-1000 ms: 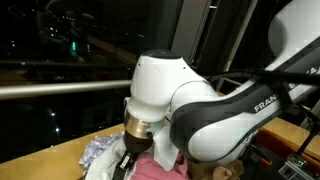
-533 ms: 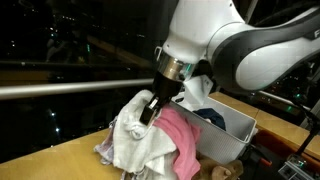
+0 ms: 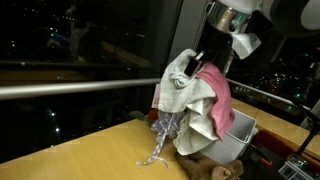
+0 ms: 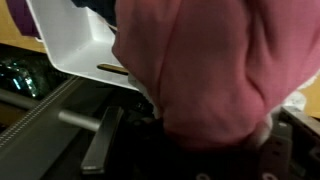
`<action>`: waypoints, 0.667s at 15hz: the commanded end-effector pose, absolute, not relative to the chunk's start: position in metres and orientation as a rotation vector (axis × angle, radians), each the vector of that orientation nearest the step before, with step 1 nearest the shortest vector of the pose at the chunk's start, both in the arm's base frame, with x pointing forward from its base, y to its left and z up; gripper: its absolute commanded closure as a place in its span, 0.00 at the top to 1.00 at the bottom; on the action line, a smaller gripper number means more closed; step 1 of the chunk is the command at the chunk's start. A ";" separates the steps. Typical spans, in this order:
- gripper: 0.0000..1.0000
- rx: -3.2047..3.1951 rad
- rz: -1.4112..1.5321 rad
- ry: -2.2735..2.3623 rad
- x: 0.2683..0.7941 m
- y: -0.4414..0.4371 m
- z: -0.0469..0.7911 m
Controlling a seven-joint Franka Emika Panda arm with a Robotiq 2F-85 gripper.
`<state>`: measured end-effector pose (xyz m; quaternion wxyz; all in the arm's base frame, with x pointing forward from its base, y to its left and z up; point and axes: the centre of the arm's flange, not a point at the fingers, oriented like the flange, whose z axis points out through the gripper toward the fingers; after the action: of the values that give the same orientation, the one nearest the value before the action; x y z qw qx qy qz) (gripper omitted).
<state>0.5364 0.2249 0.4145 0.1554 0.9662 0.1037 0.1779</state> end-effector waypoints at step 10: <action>0.04 2.601 0.567 0.010 0.465 0.018 0.655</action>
<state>0.4771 0.0550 0.5942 0.2255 0.9533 0.0041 0.2009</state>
